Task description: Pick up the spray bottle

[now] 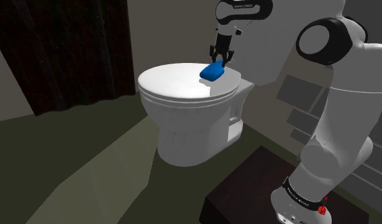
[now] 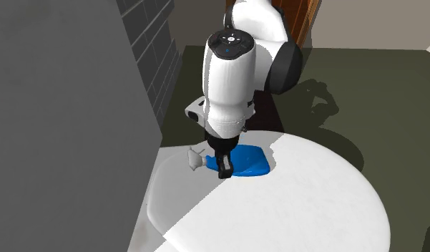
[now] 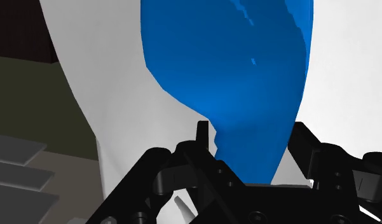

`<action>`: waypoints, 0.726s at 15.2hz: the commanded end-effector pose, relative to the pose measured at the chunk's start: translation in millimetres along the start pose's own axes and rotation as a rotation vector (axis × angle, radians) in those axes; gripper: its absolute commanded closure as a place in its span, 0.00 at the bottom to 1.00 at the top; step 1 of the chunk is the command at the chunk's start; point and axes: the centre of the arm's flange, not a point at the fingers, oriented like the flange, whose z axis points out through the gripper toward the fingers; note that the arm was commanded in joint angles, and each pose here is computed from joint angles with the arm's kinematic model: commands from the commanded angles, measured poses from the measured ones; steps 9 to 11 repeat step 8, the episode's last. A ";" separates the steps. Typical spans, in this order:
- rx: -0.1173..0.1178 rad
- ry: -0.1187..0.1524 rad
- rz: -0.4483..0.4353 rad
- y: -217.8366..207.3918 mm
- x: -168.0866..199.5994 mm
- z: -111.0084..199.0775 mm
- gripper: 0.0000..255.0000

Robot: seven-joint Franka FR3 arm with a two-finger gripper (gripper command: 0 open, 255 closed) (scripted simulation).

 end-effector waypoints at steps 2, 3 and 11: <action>0.000 0.000 0.000 -1.0 -0.2 -16.6 1.00; 0.000 0.000 0.000 -1.1 -0.1 -21.9 1.00; 0.000 0.000 0.000 -1.5 0.3 -38.5 1.00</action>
